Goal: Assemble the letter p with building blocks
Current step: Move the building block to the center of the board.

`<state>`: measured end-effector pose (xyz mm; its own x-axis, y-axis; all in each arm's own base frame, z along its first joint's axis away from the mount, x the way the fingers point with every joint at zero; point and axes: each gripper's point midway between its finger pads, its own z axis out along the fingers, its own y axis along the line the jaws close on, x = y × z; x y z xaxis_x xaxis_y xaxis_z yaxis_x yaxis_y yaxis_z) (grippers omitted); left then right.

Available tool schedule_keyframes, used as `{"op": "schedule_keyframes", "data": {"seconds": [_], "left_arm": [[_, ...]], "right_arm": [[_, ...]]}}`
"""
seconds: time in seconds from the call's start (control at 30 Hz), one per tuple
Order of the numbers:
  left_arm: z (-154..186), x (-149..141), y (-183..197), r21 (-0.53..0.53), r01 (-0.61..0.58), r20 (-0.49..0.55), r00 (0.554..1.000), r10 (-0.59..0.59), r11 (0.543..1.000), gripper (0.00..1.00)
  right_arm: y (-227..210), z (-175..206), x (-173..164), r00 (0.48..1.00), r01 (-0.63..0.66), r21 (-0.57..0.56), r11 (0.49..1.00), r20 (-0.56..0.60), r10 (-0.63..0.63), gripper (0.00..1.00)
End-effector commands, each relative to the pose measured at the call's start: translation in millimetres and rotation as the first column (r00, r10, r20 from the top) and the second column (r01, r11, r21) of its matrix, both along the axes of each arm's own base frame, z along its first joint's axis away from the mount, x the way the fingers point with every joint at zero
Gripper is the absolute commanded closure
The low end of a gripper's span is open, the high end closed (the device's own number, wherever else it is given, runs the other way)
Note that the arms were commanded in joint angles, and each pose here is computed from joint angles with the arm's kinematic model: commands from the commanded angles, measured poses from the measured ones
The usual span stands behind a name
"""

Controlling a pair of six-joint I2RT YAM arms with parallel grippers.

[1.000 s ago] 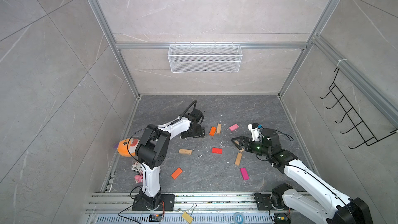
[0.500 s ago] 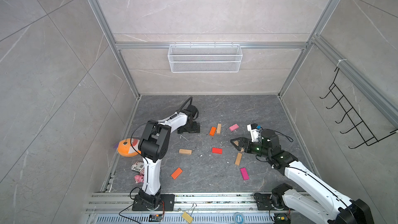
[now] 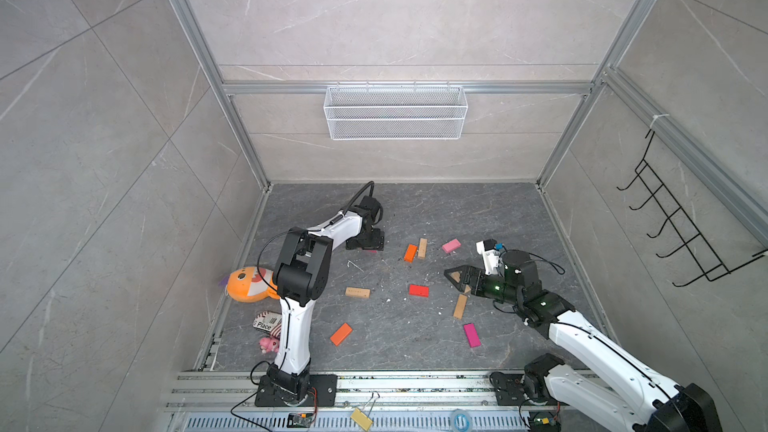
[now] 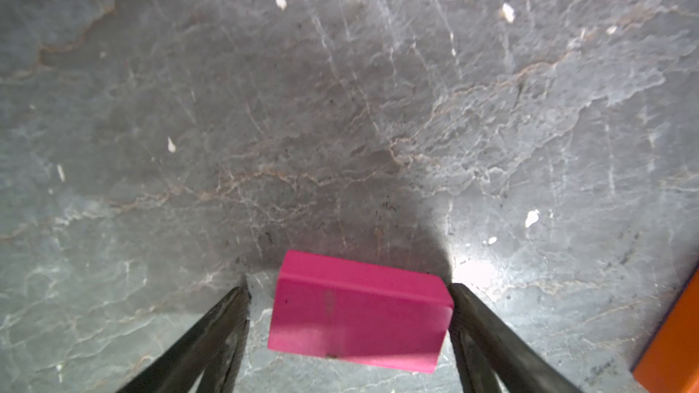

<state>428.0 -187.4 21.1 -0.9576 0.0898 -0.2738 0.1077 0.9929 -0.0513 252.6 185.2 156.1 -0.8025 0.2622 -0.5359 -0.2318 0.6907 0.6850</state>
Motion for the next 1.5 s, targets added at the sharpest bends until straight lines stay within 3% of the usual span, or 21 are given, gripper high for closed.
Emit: {"op": "schedule_keyframes", "data": {"seconds": [0.0, 0.4, 0.87, 1.47], "left_arm": [[-12, -6, -3, -0.002, 0.012, -0.048, 0.999, -0.012, 1.000, 0.20], [5, -22, -17, 0.017, -0.099, -0.028, 0.995, 0.099, 0.995, 0.39], [10, -50, -41, 0.060, -0.172, -0.032, 0.984, 0.174, 0.983, 0.42], [-3, -54, -45, 0.069, -0.163, -0.047, 0.985, 0.166, 0.984, 0.37]], "right_arm": [[-1, -7, -2, 1.000, 0.010, -0.002, 1.000, -0.019, -0.011, 0.00], [2, -9, 0, 1.000, 0.010, 0.005, 1.000, -0.026, -0.010, 0.00], [11, -14, 2, 0.999, -0.007, -0.001, 1.000, -0.034, 0.007, 0.00], [15, -16, 0, 0.999, -0.017, -0.009, 1.000, -0.035, 0.017, 0.00]]}}
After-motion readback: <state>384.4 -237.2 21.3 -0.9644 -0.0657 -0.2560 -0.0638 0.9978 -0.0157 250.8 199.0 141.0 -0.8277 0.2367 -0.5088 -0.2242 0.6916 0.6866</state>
